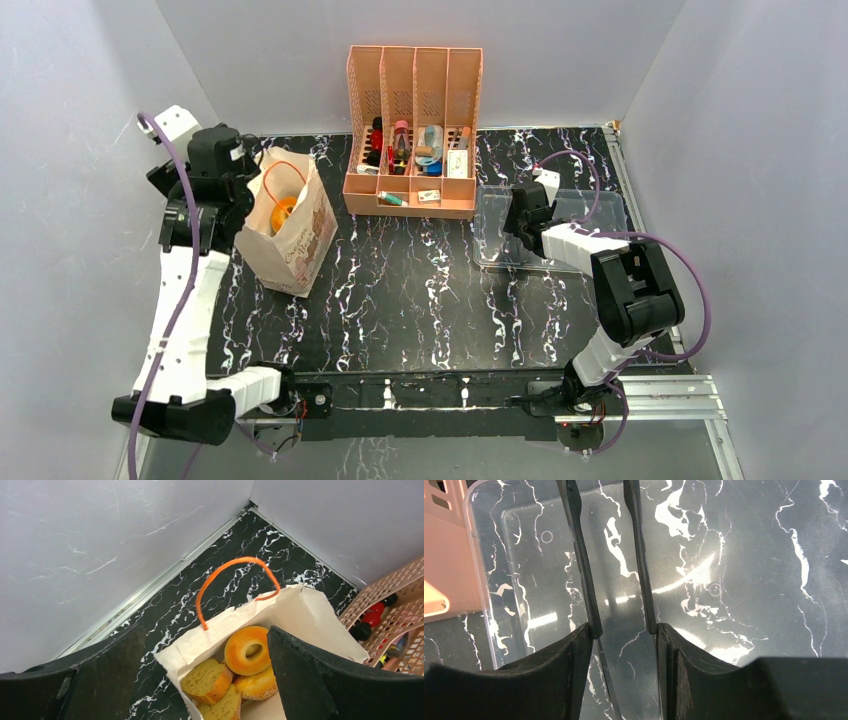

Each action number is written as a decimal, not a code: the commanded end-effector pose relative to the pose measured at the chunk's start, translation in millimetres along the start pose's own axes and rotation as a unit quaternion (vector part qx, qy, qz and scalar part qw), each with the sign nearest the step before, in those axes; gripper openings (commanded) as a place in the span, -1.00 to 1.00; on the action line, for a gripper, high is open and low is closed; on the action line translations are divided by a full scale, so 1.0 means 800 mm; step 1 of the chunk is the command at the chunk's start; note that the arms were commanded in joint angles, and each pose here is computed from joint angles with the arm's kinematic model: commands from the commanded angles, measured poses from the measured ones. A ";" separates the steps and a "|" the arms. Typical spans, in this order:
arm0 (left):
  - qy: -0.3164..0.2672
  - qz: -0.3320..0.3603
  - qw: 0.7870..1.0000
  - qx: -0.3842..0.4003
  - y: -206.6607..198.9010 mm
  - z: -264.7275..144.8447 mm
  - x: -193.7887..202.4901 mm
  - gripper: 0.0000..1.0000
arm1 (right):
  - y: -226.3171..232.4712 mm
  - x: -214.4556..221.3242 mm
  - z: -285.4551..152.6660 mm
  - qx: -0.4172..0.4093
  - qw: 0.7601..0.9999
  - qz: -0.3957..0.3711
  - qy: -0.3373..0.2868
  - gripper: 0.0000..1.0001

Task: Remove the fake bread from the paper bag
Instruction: Pick up the clamp at the center of the board, then adjust the paper bag at the center of the board, then take out the fake bread from the paper bag.

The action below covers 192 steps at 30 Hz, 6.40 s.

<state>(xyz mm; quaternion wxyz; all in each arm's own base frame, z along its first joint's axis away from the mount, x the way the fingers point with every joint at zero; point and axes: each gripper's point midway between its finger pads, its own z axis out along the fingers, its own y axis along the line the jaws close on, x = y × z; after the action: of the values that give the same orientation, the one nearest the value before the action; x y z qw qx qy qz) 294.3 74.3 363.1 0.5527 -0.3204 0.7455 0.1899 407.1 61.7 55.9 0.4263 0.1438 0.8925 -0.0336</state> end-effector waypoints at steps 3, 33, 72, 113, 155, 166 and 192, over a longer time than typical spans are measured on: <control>0.041 0.003 0.998 0.051 -0.029 0.023 -0.021 0.82 | 0.013 -0.027 -0.007 -0.023 0.999 0.022 -0.031 -0.09; 0.134 -0.031 0.985 0.108 -0.012 0.058 0.053 0.87 | 0.034 -0.016 -0.007 -0.067 0.997 0.043 -0.010 -0.07; 0.148 -0.002 0.973 0.179 -0.039 0.084 0.131 -0.82 | 0.030 -0.005 -0.009 -0.059 0.997 0.043 0.008 -0.23; -0.070 0.290 0.916 0.267 -0.174 0.002 0.169 -1.00 | 0.026 0.007 -0.048 -0.078 0.997 0.027 0.004 -0.58; 0.010 0.276 0.926 0.257 -0.102 -0.083 0.271 -1.00 | 0.190 0.025 -0.292 -0.285 0.951 -0.108 -0.047 -0.60; 0.014 0.247 0.939 0.238 -0.092 -0.083 0.274 -1.00 | 0.247 0.125 -0.357 -0.362 0.921 -0.146 -0.002 -0.60; -0.012 0.226 0.920 0.319 -0.101 -0.100 0.283 -1.00 | 0.365 0.199 -0.355 -0.454 0.871 -0.169 0.079 -0.35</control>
<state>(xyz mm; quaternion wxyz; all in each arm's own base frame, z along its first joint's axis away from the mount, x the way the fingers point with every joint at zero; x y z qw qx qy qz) 248.7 -88.0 170.5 0.5608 0.0444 0.8224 0.0844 171.6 397.6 94.9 0.3412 -0.2239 0.8783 0.2489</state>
